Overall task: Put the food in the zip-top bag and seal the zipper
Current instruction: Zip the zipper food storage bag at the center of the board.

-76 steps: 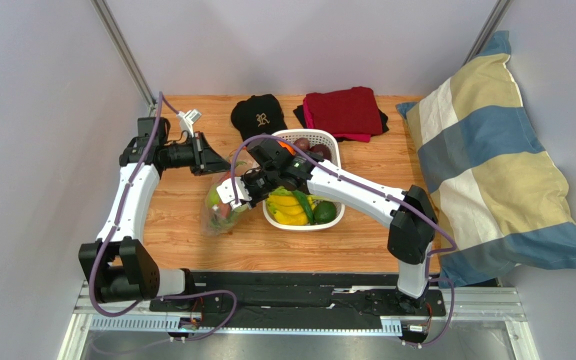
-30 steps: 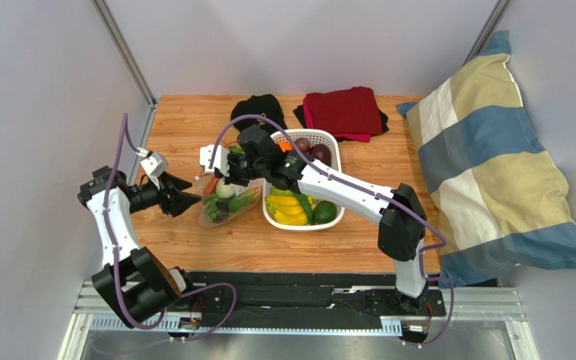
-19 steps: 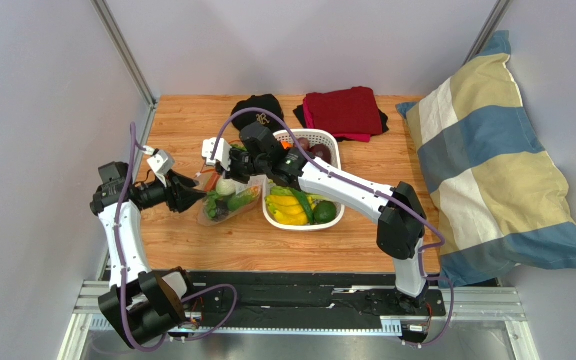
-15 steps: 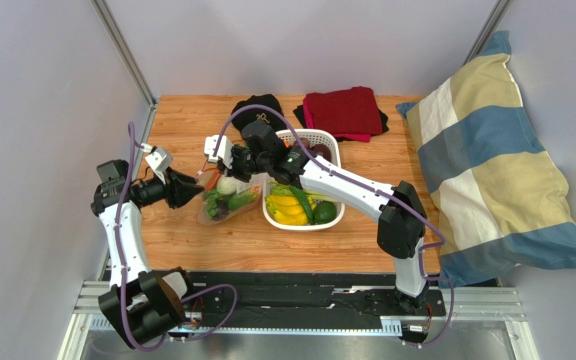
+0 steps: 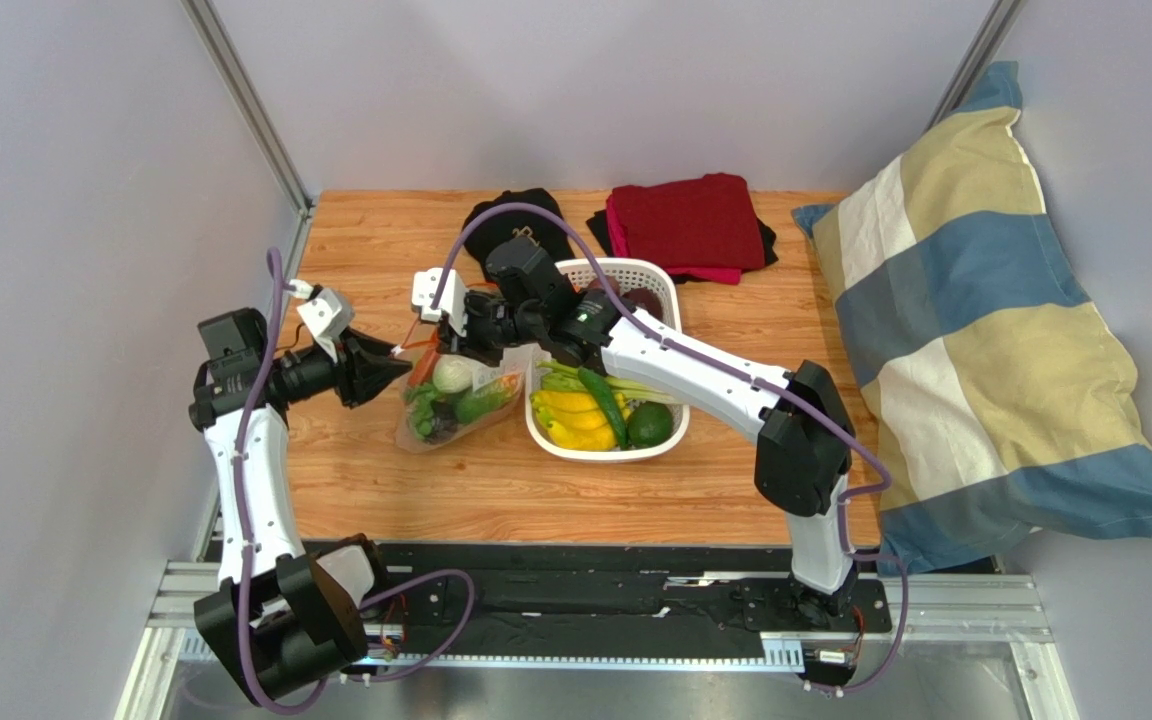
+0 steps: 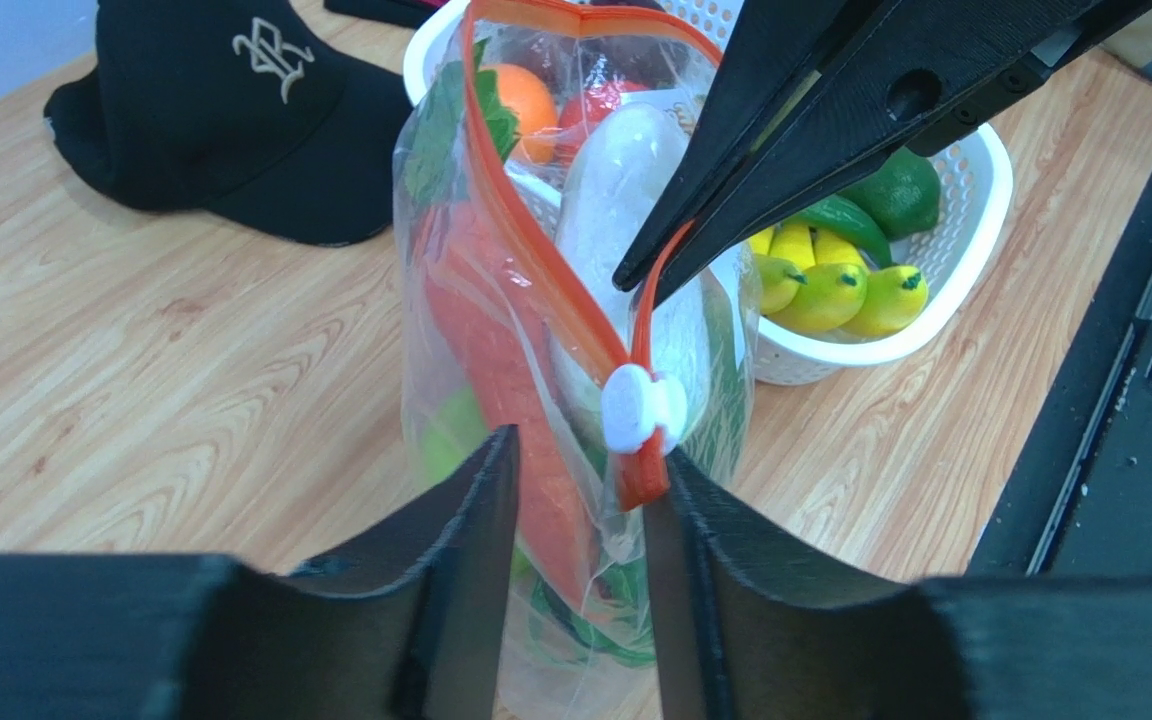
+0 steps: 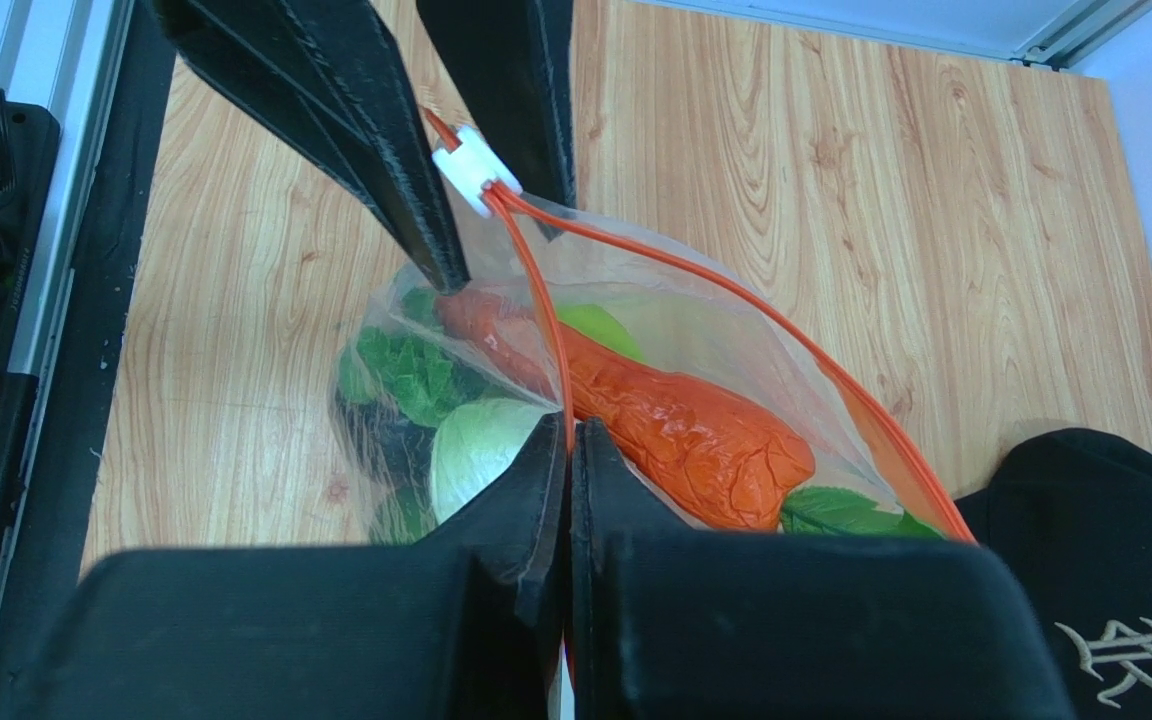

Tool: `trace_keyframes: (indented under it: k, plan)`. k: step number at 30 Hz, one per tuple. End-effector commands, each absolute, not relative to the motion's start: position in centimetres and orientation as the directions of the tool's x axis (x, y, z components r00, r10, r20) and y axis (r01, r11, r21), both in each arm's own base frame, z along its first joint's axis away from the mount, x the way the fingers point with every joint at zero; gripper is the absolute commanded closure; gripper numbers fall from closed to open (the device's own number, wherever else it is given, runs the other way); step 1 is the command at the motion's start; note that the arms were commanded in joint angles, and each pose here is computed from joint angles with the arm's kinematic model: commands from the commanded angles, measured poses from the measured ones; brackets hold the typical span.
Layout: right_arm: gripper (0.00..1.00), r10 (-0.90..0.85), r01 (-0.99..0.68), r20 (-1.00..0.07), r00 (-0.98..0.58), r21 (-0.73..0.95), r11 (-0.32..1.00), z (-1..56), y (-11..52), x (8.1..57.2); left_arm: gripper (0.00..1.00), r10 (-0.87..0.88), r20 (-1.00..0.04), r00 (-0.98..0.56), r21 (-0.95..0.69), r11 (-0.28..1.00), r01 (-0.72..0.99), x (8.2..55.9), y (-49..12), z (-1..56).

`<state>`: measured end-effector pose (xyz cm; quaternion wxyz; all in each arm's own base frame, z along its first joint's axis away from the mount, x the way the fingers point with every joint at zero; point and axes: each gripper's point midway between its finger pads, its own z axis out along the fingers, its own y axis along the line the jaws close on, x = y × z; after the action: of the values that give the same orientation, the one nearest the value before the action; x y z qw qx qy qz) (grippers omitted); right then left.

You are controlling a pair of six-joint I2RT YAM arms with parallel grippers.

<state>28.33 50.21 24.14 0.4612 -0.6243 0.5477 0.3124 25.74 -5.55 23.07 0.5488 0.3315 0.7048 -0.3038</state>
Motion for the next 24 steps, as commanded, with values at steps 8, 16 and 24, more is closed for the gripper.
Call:
trace_keyframes:
  k: [8,16,24]
  plan:
    - [0.94,-0.323,-0.961,-0.910,0.259,-0.276,0.007,28.3,49.6,27.8,0.98,0.190,-0.979,-0.075,0.043,0.550,0.834,26.4,-6.1,24.8]
    - [0.21,-0.189,-0.908,-0.888,0.418,-0.400,-0.127,32.7,49.2,25.2,1.00,0.214,-0.976,-0.032,0.086,0.521,0.849,25.4,-6.9,26.0]
    - [0.41,-0.064,-0.885,-0.902,0.428,-0.403,-0.233,34.4,51.4,23.8,1.00,0.246,-0.969,0.000,0.128,0.506,0.853,24.8,-7.3,25.9]
